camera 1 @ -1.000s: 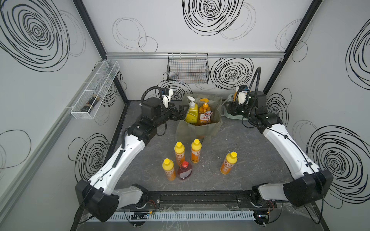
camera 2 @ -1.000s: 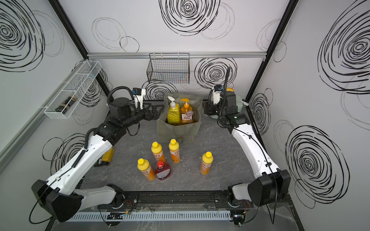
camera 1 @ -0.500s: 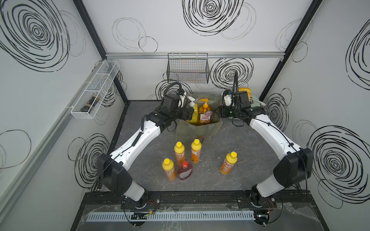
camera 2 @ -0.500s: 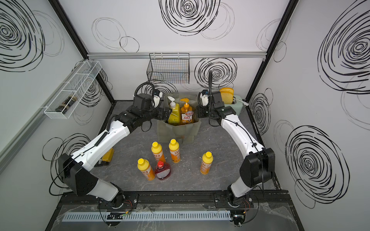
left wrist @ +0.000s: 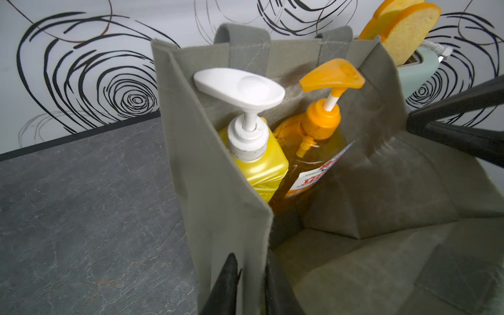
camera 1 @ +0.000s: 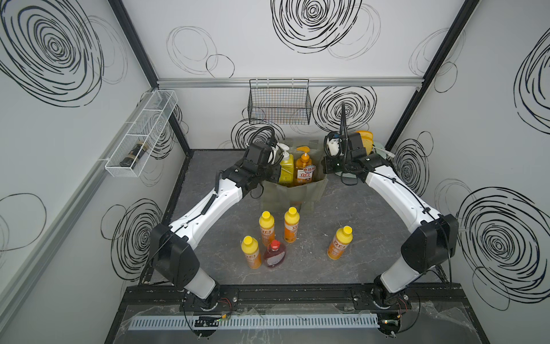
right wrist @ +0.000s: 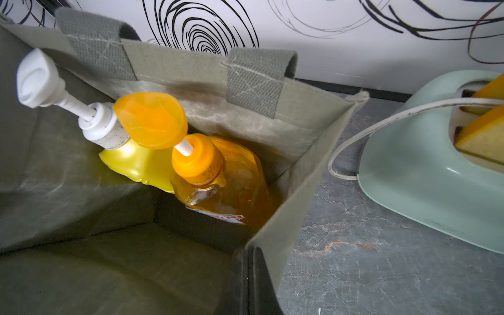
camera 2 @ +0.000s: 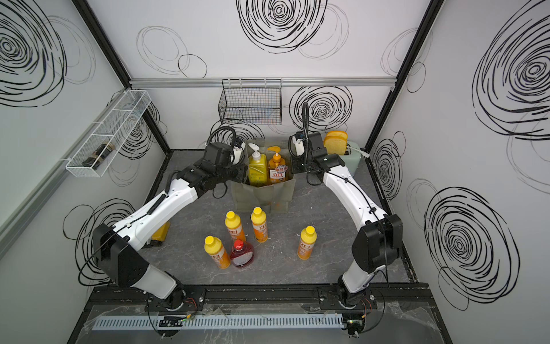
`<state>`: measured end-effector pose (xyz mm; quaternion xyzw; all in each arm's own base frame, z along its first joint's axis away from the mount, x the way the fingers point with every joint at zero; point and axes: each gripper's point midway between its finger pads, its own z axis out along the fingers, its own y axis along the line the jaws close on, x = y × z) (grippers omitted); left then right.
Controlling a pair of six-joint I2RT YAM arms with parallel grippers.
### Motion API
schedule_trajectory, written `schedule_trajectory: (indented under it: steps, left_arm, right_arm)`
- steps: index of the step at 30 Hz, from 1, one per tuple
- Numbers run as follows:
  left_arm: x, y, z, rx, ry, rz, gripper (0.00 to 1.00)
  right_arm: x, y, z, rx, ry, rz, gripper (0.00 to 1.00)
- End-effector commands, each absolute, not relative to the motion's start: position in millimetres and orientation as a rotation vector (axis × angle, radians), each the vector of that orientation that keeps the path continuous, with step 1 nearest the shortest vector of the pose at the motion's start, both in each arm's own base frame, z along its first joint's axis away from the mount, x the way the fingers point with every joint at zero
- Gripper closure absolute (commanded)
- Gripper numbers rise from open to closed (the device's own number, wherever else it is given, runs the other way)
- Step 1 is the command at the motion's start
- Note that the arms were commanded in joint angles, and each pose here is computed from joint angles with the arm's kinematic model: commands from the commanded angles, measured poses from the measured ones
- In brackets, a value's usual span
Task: Pack dish soap into the shopping bag
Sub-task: Adjust the shopping bag at the center of the board.
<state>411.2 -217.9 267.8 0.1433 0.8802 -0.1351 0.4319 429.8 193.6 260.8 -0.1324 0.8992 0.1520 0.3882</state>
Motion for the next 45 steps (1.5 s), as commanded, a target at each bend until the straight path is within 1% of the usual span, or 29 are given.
schedule_trajectory:
  steps: [1, 3, 5, 6, 13, 24, 27, 31, 32, 33, 38, 39, 40, 42, 45]
  left_arm:
    - [408, -208, 281, 0.327, 2.156, -0.361, 0.87]
    - [406, -204, 285, 0.311, 2.144, -0.386, 0.94]
    - [404, -200, 289, 0.297, 2.135, -0.413, 0.95]
    - [403, -198, 291, 0.292, 2.132, -0.425, 1.0]
    - [398, -187, 296, 0.258, 2.12, -0.492, 1.0]
    - [387, -195, 305, 0.254, 2.104, -0.636, 1.0]
    - [383, -196, 308, 0.256, 2.099, -0.655, 1.0]
    - [377, -199, 303, 0.261, 2.11, -0.679, 1.0]
    - [375, -200, 300, 0.262, 2.115, -0.685, 0.98]
    - [373, -201, 297, 0.264, 2.119, -0.688, 0.92]
    - [360, -210, 281, 0.283, 2.145, -0.694, 0.45]
    - [357, -212, 279, 0.29, 2.148, -0.688, 0.39]
    - [354, -213, 278, 0.294, 2.149, -0.68, 0.35]
    - [349, -215, 276, 0.303, 2.153, -0.667, 0.29]
    - [341, -219, 275, 0.321, 2.149, -0.648, 0.21]
  right_arm:
    - [426, 194, 305, -0.348, 2.182, 0.388, 1.0]
    - [425, 194, 313, -0.352, 2.16, 0.393, 1.0]
    - [424, 196, 322, -0.352, 2.131, 0.399, 1.0]
    - [423, 197, 327, -0.356, 2.115, 0.404, 1.0]
    - [423, 211, 356, -0.389, 2.027, 0.441, 1.0]
    - [434, 226, 396, -0.413, 1.924, 0.462, 1.0]
    - [435, 228, 396, -0.419, 1.926, 0.462, 1.0]
    - [430, 224, 374, -0.422, 1.965, 0.443, 1.0]
    - [427, 221, 366, -0.421, 1.979, 0.437, 1.0]
    - [424, 220, 361, -0.421, 1.985, 0.435, 1.0]
    - [403, 209, 340, -0.43, 2.026, 0.423, 0.9]
    - [400, 208, 337, -0.432, 2.031, 0.416, 0.88]
    - [395, 206, 336, -0.436, 2.036, 0.411, 0.85]
    - [390, 203, 332, -0.442, 2.046, 0.396, 0.76]
    - [383, 200, 329, -0.458, 2.064, 0.375, 0.68]
